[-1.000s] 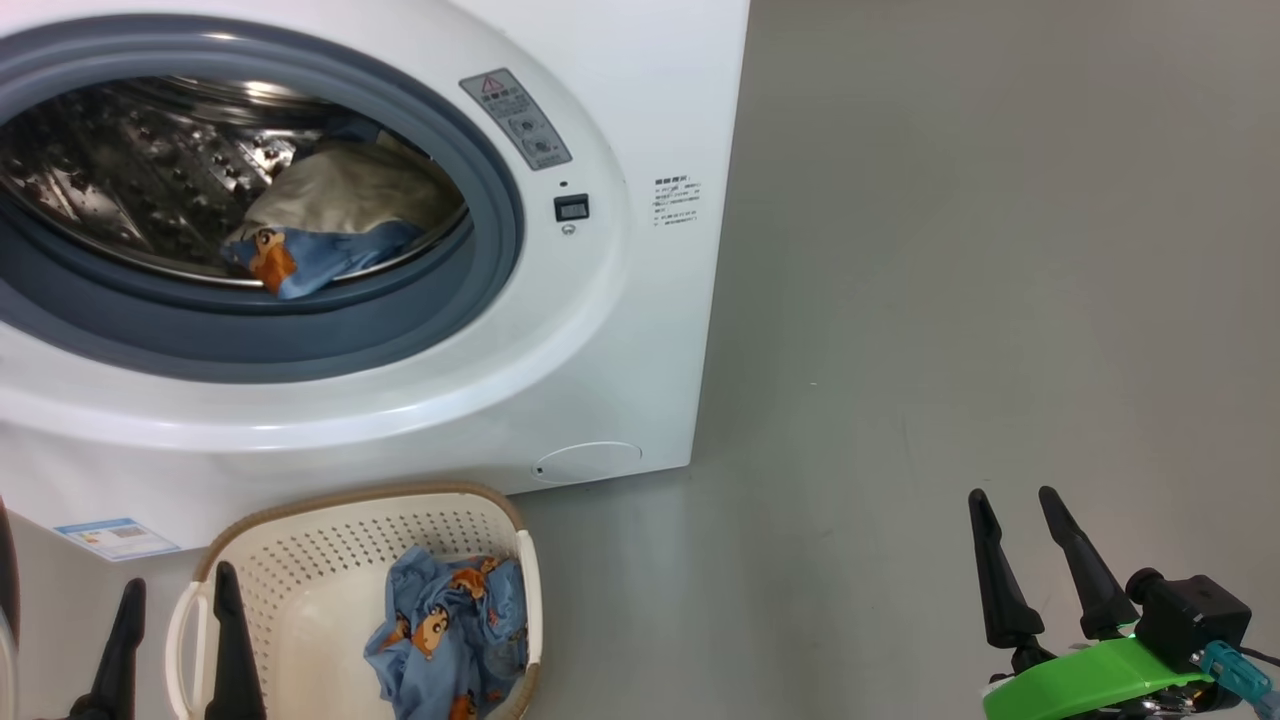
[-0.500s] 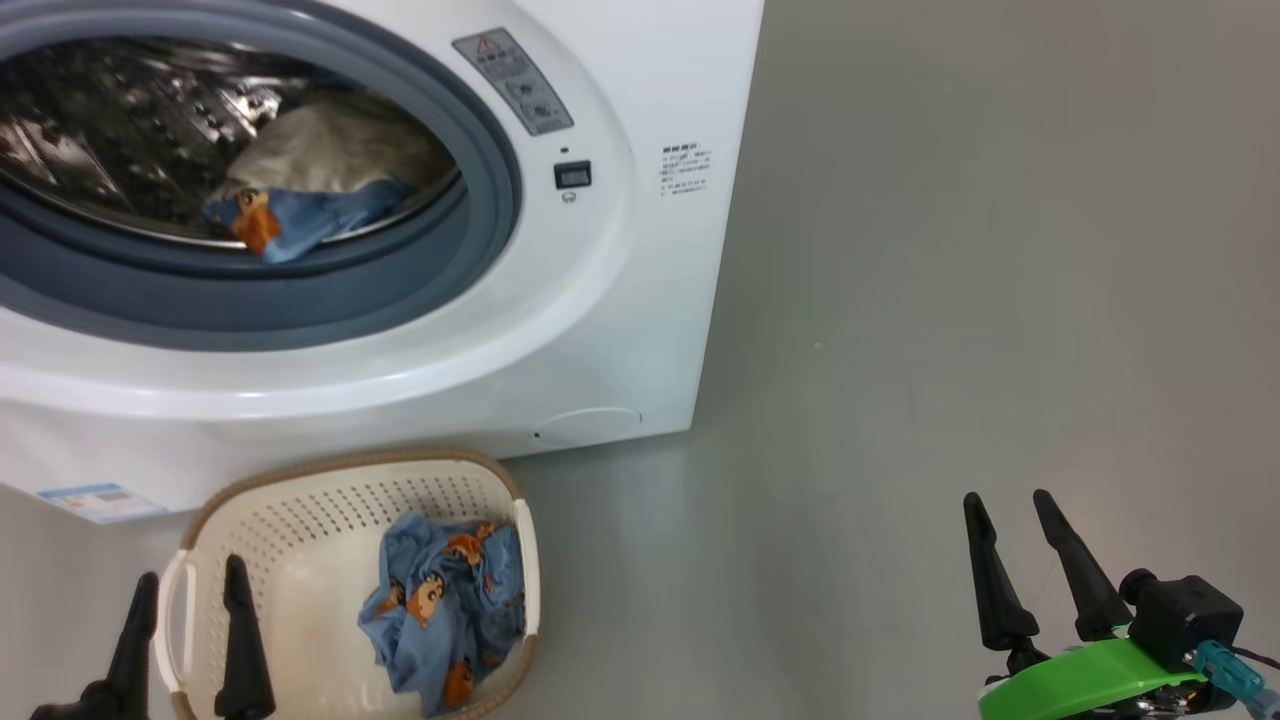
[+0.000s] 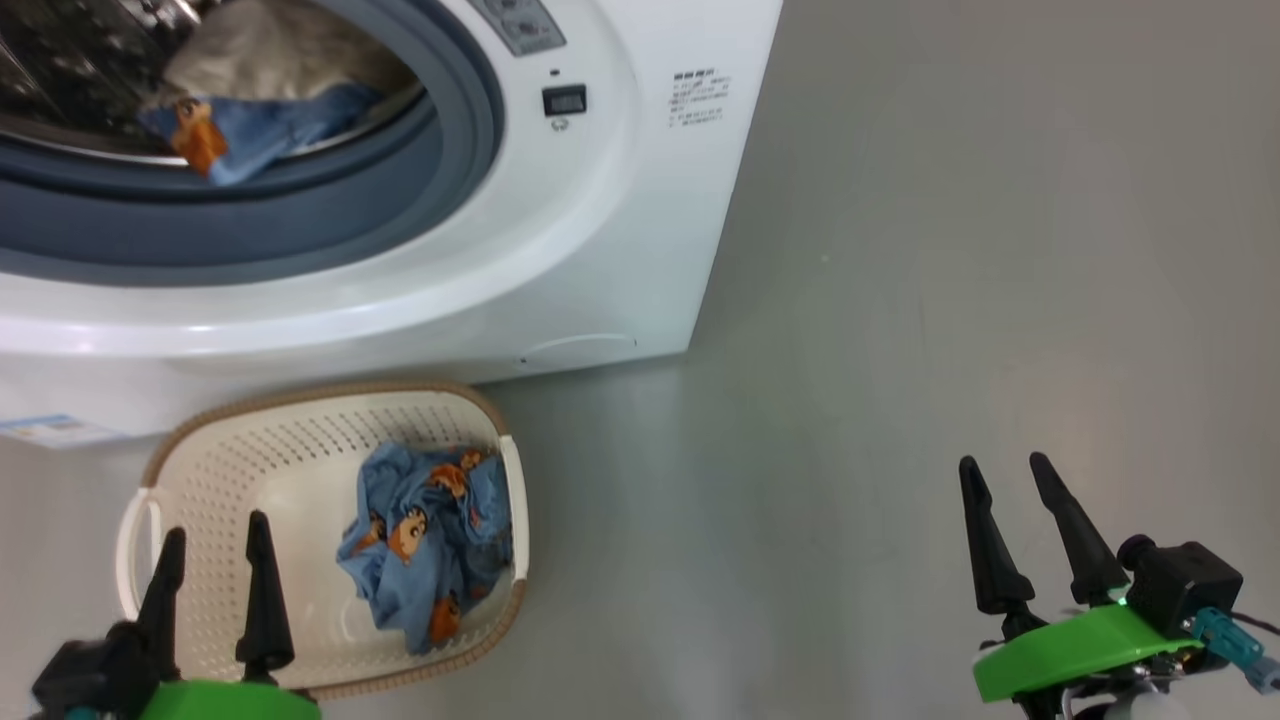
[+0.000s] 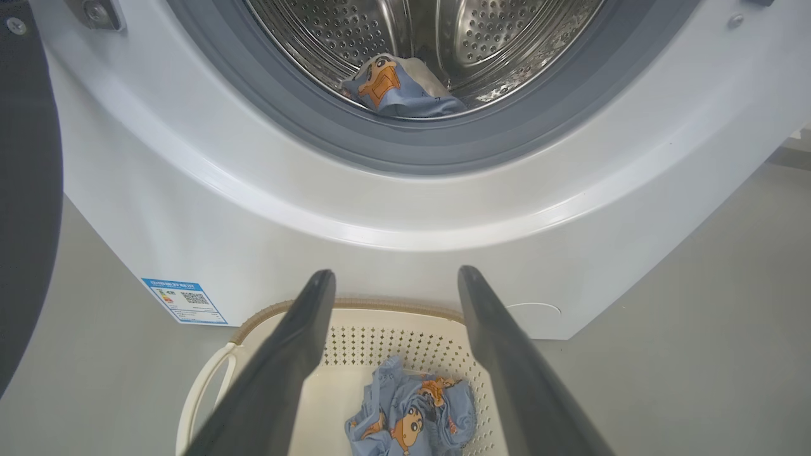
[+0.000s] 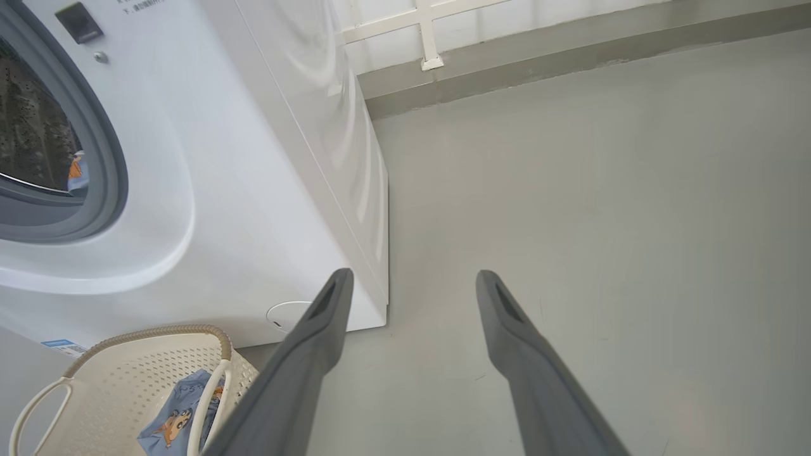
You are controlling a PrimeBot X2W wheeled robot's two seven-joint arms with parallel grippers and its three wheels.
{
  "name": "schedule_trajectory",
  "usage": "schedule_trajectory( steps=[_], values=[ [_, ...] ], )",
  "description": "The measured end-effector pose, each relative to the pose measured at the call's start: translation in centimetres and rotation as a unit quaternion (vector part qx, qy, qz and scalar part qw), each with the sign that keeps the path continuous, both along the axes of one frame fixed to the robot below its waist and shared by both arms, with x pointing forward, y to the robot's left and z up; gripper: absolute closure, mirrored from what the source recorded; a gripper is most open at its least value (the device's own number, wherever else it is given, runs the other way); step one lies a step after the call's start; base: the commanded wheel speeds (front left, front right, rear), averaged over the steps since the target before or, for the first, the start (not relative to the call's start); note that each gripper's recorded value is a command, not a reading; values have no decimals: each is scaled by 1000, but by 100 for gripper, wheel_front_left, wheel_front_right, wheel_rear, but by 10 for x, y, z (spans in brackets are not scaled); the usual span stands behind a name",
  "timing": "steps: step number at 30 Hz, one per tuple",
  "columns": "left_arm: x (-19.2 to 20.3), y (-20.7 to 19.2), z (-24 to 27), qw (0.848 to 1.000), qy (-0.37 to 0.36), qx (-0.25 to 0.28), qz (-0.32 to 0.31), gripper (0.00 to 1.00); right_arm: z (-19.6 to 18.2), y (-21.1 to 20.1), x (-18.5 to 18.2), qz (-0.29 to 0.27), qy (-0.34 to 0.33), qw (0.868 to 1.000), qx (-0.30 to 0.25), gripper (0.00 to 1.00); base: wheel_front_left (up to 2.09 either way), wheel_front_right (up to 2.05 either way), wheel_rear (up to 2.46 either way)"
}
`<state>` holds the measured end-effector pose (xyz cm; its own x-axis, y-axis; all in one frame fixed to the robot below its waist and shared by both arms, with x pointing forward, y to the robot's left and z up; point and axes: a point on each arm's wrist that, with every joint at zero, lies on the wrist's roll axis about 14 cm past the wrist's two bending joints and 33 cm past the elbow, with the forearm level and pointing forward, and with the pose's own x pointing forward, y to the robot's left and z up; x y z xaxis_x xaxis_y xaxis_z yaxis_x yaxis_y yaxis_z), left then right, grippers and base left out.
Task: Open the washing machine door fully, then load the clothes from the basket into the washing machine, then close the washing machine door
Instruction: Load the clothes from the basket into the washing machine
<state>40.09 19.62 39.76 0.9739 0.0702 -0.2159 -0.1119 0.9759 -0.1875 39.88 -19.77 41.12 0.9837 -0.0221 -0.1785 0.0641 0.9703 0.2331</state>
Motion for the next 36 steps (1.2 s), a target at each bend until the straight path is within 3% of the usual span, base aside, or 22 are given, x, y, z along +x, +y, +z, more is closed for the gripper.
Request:
schedule_trajectory(
  steps=[17,36],
  values=[
    [39,-27,-112,988,140,-19,-65,0,-33,-2,28,1,28,1000,-6,0,0,0,0],
    [36,-43,-236,935,330,-25,-123,0,-89,-14,39,-8,83,996,-23,0,0,0,0]
  ],
)
